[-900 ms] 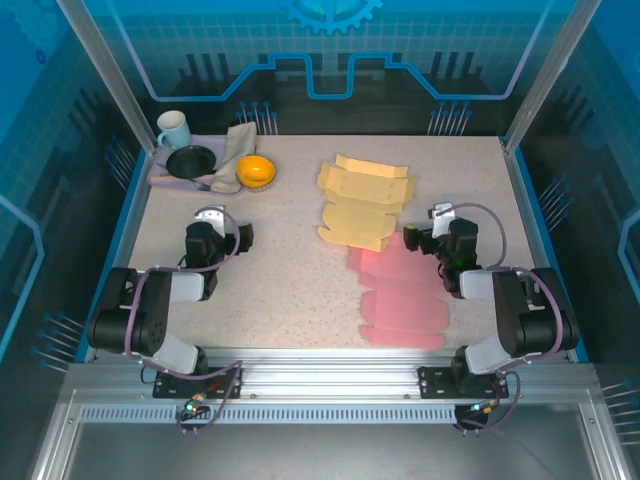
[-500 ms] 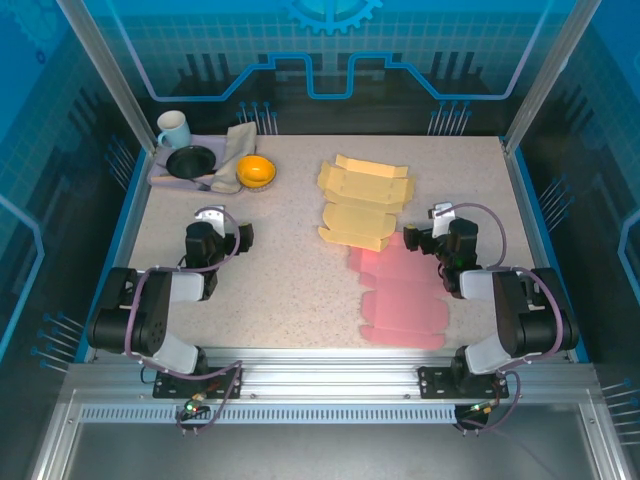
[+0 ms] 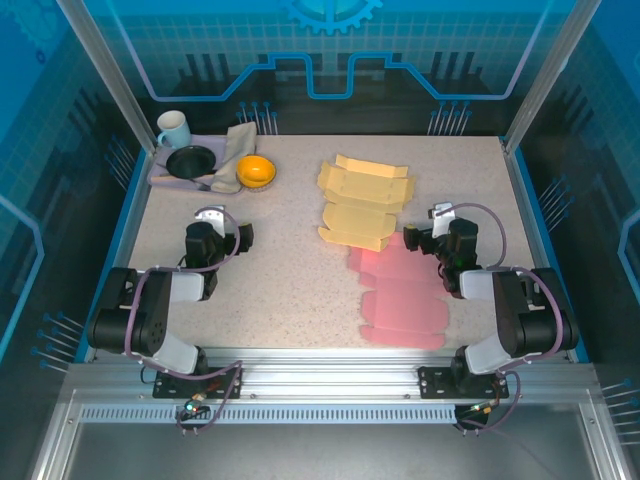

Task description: Fold the paper box

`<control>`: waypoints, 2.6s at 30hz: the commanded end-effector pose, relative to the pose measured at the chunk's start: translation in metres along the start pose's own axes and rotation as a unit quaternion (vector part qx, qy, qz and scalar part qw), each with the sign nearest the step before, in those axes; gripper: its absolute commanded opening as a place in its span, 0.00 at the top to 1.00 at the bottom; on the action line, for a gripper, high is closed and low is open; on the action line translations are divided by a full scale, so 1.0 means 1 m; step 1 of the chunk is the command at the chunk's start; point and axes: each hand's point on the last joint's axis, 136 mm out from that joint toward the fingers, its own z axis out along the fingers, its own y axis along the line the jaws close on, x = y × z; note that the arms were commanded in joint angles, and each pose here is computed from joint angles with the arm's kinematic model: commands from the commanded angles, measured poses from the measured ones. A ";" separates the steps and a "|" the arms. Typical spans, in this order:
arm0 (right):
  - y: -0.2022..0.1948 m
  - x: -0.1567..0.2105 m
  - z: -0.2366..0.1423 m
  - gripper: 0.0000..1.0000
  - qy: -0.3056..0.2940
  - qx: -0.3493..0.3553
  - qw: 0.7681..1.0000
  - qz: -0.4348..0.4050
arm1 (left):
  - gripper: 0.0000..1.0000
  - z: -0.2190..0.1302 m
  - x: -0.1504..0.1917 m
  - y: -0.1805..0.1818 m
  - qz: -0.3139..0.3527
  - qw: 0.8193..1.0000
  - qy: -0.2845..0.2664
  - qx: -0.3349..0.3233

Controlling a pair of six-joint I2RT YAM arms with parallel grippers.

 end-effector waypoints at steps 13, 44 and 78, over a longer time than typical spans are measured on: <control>-0.002 -0.010 0.001 0.00 -0.015 -0.007 1.000 0.000 | 0.01 0.001 -0.011 -0.003 0.007 1.000 -0.013 0.013; 0.014 -0.064 0.015 0.00 0.215 0.109 0.963 0.117 | 0.01 -0.032 -0.096 0.000 -0.148 0.988 0.006 -0.043; 0.104 0.018 0.058 0.45 0.257 -0.075 0.929 0.255 | 0.01 -0.037 -0.045 -0.066 -0.267 0.955 0.118 0.057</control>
